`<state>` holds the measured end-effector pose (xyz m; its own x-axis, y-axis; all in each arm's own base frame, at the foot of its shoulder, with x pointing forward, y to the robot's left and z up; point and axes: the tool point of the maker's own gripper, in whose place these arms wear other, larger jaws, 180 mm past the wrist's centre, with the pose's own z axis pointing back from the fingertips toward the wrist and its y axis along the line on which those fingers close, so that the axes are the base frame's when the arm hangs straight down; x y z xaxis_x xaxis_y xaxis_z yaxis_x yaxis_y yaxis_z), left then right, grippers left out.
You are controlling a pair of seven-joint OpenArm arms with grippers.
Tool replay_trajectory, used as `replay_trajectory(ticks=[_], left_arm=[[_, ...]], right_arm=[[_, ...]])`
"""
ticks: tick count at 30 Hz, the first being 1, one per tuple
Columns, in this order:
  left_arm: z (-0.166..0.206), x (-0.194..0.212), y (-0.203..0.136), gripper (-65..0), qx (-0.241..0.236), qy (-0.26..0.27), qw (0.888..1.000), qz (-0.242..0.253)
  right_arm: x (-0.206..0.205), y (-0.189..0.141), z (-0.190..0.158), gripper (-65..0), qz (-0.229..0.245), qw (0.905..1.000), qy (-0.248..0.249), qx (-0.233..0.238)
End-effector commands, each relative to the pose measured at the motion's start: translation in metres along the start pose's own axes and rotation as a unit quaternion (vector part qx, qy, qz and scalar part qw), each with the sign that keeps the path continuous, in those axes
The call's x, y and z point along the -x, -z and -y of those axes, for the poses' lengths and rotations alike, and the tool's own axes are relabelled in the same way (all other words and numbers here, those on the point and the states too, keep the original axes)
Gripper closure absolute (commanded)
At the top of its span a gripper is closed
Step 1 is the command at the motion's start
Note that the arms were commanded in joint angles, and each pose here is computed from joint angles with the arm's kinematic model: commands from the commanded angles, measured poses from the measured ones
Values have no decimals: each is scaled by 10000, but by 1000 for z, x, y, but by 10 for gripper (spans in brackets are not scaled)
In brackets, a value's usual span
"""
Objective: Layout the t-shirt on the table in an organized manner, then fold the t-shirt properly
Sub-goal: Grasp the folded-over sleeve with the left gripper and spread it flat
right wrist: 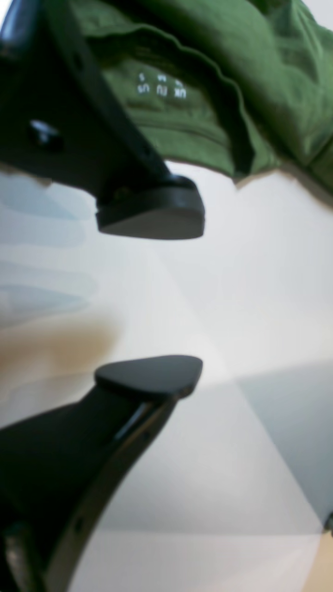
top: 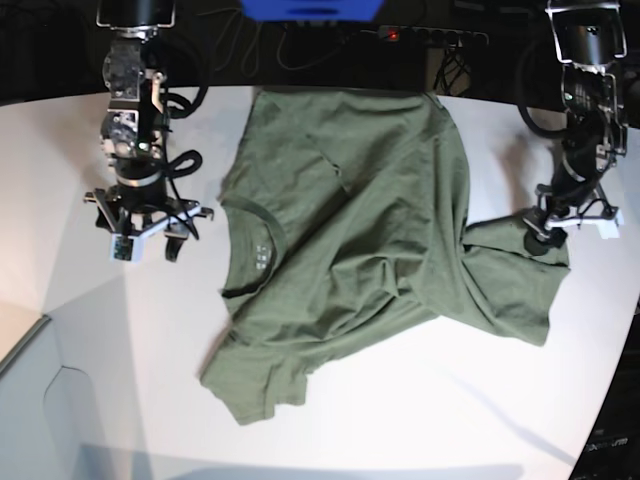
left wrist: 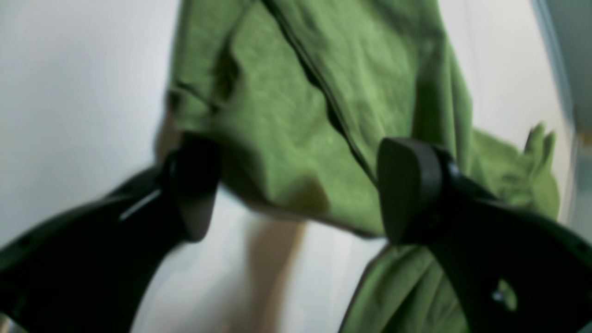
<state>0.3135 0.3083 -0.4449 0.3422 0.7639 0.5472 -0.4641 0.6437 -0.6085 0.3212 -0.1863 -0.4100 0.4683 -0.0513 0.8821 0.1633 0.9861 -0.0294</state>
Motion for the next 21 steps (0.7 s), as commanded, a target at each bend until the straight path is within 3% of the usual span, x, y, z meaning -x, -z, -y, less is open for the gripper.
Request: replay_trajectory(ticks=[1, 4, 12, 18, 21], left_arm=[[8, -20, -1, -512, 129, -120, 9995, 276], [10, -28, -2, -512, 165, -260, 9986, 420], [67, -56, -14, -512, 839, 26, 9928, 848], [79, -64, -10, -513, 933, 34, 9913, 929], [67, -45, 7, -513, 755, -287, 9941, 727]], right_arm=[[-18, 1, 1, -373, 300, 9995, -8, 9], [-18, 1, 1, -373, 300, 9995, -8, 9], [-18, 1, 1, -373, 300, 9995, -8, 9], [-18, 1, 1, -373, 300, 9995, -8, 9], [-17, 1, 1, -373, 277, 9996, -8, 8]])
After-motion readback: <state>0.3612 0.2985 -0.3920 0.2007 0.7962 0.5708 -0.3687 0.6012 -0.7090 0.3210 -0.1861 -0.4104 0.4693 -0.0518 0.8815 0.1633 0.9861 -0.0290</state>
